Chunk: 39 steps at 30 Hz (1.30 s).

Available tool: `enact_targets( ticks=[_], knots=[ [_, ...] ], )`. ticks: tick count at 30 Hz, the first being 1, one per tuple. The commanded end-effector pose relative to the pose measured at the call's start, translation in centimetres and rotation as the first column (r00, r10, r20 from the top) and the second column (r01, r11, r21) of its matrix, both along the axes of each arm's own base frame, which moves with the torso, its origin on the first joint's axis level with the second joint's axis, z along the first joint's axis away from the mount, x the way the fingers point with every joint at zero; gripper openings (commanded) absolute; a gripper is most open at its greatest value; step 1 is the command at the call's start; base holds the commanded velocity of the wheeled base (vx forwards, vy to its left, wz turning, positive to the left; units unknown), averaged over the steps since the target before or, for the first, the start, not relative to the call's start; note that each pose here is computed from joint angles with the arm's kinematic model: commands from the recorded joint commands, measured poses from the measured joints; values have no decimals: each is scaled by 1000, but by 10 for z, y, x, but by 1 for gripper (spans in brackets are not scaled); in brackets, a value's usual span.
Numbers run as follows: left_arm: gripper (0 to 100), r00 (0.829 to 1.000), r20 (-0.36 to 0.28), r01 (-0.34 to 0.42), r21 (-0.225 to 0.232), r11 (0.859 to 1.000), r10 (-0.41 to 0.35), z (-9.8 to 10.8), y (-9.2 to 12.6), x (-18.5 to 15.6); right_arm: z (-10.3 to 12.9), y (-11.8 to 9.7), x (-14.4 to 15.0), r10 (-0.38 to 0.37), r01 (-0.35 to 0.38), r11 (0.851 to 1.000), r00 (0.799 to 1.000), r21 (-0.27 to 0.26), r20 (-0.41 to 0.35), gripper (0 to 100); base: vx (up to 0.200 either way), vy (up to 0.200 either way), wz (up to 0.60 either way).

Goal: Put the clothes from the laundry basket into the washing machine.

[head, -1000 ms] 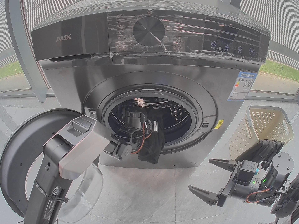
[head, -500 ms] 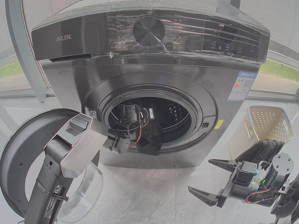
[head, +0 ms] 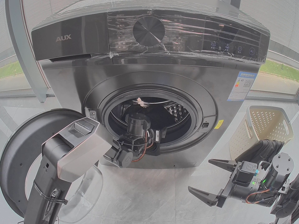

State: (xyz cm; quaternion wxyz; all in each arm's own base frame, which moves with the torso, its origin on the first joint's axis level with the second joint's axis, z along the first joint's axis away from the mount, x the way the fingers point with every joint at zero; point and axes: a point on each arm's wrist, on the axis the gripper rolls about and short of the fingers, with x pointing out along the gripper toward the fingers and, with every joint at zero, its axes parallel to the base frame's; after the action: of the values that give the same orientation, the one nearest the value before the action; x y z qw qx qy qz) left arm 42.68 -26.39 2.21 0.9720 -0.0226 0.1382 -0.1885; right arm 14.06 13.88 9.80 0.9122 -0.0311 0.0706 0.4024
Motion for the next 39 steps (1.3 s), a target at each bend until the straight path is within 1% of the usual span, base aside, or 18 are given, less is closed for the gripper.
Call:
enact_targets(
  ticks=[1,4,11,12,21,23,25,26,27,28,29,30,31,33,34,35,38,39],
  knots=[
    [100,999,-48,26,41,999,-24,-8,0,-12,-3,-2,-3,1,-1,1000,1000,-12,-12,100,0,0,0],
    [100,998,-61,25,63,998,-21,-21,2,-8,-3,-2,-3,1,-1,1000,1000,-13,-13,100,0,0,0],
    [100,998,-65,15,78,997,-10,-30,6,-3,-3,-2,-2,0,0,1000,1000,-13,-13,100,0,0,0],
    [0,998,-67,13,79,997,-8,-30,7,-3,-3,-2,-2,0,0,1000,1000,-13,-13,100,0,0,0],
    [0,998,-60,16,75,997,-11,-30,5,-3,-3,-3,-2,-3,3,1000,1000,-14,-12,100,0,0,0],
    [0,999,-50,16,67,998,-13,-26,4,-3,-3,-3,-2,-3,3,1000,1000,-14,-12,100,0,0,0],
    [0,1000,-15,6,40,999,-6,-16,0,2,-3,-3,-2,-2,1,1000,1000,-14,-12,100,0,0,0],
    [0,1000,-15,6,40,999,-6,-16,0,2,-3,-3,-2,-2,1,1000,1000,-14,-12,100,0,0,0],
    [0,999,35,-2,5,1000,2,-5,-4,10,-3,-3,-2,-2,1,1000,1000,-14,-12,100,0,0,0],
    [0,998,57,-7,-13,1000,8,-2,-5,15,-3,-3,-2,-2,1,1000,1000,-14,-12,100,0,0,0],
    [0,998,62,-9,-16,1000,10,-2,-5,16,-3,-3,-2,-2,1,1000,1000,-14,-12,100,0,0,0],
    [0,994,105,-34,-47,998,39,1,-4,28,-3,-3,-2,-2,1,1000,1000,-14,-12,100,0,0,0],
    [0,989,131,-52,-62,997,60,4,-4,34,-3,-3,-2,-2,1,1000,1000,-14,-12,100,0,0,0],
    [0,988,141,-58,-67,996,67,6,-4,36,-3,-3,-2,-2,1,1000,1000,-14,-12,100,0,0,0],
    [0,974,200,-81,-109,991,102,13,-4,47,-3,-3,-2,-5,5,1000,1000,-13,-11,100,0,0,0],
    [0,968,226,-84,-129,988,112,16,-5,52,-3,-3,-2,-6,6,1000,1000,-14,-12,100,0,0,0],
    [0,951,273,-102,-162,981,144,24,-3,61,-3,-3,-2,-6,6,1000,1000,-14,-12,100,0,0,0],
    [0,951,273,-102,-162,981,144,24,-3,61,-3,-3,-2,-6,6,1000,1000,-14,-12,100,0,0,0]
  ],
)
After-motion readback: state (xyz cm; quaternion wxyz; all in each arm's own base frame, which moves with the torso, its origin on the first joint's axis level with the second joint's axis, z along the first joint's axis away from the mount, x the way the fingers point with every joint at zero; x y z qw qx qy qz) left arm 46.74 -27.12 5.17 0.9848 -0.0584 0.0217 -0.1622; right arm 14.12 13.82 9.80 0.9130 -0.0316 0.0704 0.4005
